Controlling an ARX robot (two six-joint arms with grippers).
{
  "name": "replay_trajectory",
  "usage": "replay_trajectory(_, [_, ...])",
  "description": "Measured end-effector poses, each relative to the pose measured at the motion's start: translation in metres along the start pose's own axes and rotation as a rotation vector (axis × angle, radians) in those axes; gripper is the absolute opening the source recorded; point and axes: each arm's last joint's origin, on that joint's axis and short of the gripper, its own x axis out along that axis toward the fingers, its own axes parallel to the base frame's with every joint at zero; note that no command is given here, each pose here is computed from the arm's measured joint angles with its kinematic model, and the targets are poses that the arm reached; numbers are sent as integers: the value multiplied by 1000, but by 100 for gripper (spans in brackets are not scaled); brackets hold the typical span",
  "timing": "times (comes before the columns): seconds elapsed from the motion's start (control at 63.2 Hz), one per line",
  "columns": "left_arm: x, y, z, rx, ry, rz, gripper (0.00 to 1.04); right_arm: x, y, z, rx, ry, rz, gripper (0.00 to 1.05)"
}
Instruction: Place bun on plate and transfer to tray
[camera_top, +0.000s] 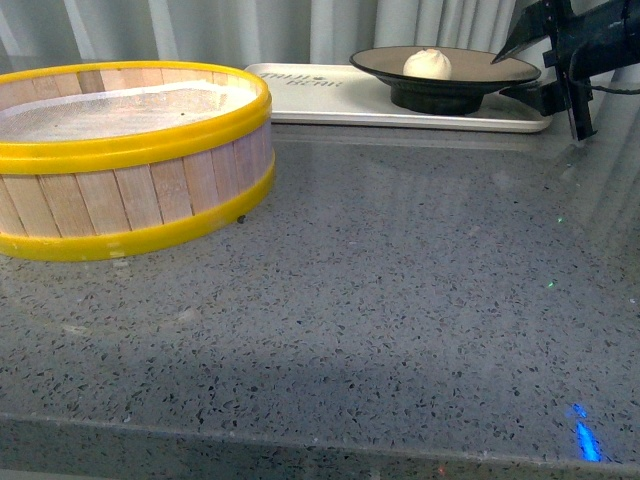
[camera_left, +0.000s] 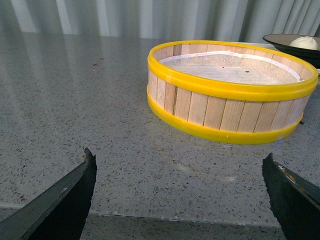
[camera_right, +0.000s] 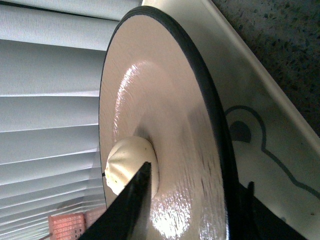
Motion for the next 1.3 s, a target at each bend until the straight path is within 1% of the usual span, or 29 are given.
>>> replay_trajectory(0.142, [0,0,0,0,0,0,98,-1,0,1,8,-1,-2,73])
replay_trajectory(0.19, [0,0,0,0,0,0,98,-2,2,1,10,0,3,80])
replay_trajectory(0.253, [0,0,0,0,0,0,98,-6,7,1,6,-3,10,95])
replay_trajectory(0.285, [0,0,0,0,0,0,98,-7,8,1,6,-3,11,98])
replay_trajectory(0.38, [0,0,0,0,0,0,98,-10,10,1,2,-5,15,95])
replay_trajectory(0.538, [0,0,0,0,0,0,98,-24,10,-4,-4,-15,27,96])
replay_trajectory(0.681, [0,0,0,0,0,0,98,-57,5,-12,-12,-55,45,96])
replay_trajectory(0.807, [0,0,0,0,0,0,98,-109,-8,-20,-40,-164,24,96])
replay_trajectory(0.902, [0,0,0,0,0,0,98,-151,-21,-25,-98,-284,-43,96])
replay_trajectory(0.997, [0,0,0,0,0,0,98,-196,-34,-38,-210,-429,-145,96])
replay_trajectory(1.045, [0,0,0,0,0,0,98,-223,-43,-52,-292,-516,-228,96])
replay_trajectory(1.061, [0,0,0,0,0,0,98,-228,-44,-55,-309,-529,-242,96])
replay_trajectory(1.077, [0,0,0,0,0,0,98,-238,-47,-61,-356,-552,-270,96])
replay_trajectory(1.092, [0,0,0,0,0,0,98,-243,-48,-64,-365,-565,-279,96])
replay_trajectory(1.108, [0,0,0,0,0,0,98,-252,-49,-70,-410,-585,-304,96])
replay_trajectory(1.187, [0,0,0,0,0,0,98,-283,-53,-90,-536,-650,-342,96])
replay_trajectory(1.203, [0,0,0,0,0,0,98,-291,-53,-95,-584,-669,-356,96])
replay_trajectory(1.219, [0,0,0,0,0,0,98,-294,-54,-97,-603,-679,-362,96])
replay_trajectory(1.251, [0,0,0,0,0,0,98,-311,-56,-108,-700,-726,-395,96])
replay_trajectory(1.298, [0,0,0,0,0,0,98,-322,-58,-116,-763,-753,-423,96])
